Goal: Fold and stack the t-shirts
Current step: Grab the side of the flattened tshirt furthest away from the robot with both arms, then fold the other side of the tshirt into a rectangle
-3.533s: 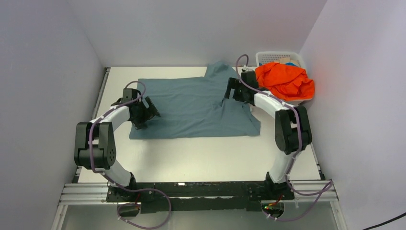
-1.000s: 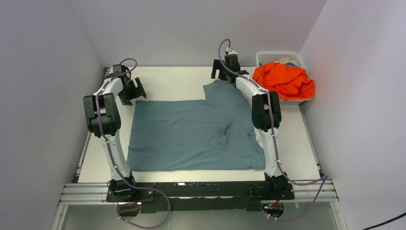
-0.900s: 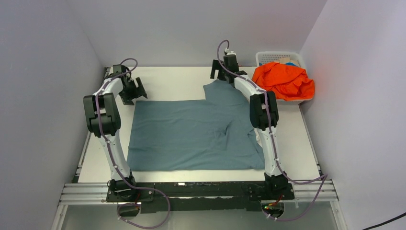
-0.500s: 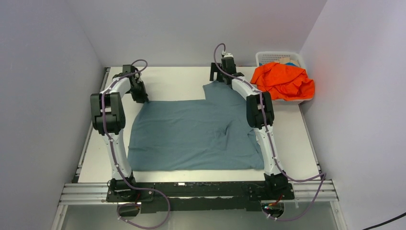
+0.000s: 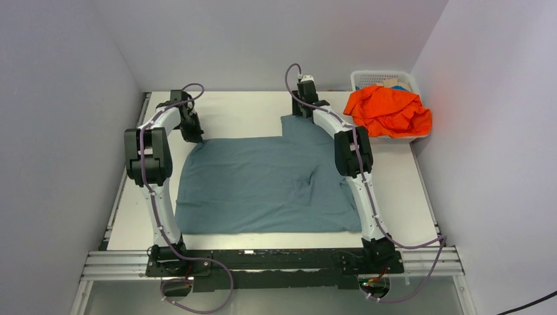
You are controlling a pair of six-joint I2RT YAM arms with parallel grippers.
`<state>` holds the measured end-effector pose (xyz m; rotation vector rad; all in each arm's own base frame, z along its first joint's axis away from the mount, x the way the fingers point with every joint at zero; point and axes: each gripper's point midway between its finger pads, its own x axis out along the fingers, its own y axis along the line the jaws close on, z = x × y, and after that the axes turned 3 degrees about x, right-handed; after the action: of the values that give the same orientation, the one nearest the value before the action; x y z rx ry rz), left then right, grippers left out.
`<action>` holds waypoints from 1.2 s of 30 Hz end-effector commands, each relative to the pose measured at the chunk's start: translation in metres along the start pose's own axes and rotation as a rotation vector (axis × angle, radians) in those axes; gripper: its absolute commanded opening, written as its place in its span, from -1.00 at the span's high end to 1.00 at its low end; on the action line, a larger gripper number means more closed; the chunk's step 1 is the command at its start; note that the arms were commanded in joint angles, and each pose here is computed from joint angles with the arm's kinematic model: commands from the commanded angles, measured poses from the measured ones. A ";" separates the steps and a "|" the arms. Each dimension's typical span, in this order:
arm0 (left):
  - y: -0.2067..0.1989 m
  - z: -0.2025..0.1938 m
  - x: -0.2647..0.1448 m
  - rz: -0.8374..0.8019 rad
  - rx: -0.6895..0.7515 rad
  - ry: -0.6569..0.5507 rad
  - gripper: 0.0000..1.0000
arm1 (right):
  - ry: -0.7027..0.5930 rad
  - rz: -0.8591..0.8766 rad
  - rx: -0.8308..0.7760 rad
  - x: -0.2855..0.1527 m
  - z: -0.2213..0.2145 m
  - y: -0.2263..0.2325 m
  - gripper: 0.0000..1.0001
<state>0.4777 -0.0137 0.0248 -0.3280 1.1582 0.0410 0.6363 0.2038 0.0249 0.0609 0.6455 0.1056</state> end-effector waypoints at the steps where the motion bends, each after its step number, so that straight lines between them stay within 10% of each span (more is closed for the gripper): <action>1: 0.003 0.006 -0.027 0.027 0.020 -0.043 1.00 | 0.069 -0.016 0.013 -0.014 -0.009 -0.004 0.26; 7: -0.008 0.010 -0.044 -0.025 0.043 -0.101 1.00 | -0.024 0.081 -0.015 -0.040 0.035 0.016 0.99; 36: -0.012 -0.073 -0.109 -0.150 0.101 -0.358 1.00 | -0.217 0.110 -0.055 -0.285 -0.012 0.033 1.00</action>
<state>0.3693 -0.0301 0.0814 -0.3087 0.8813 -0.0769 0.4161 0.2083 0.1603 -0.0226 0.4935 0.2311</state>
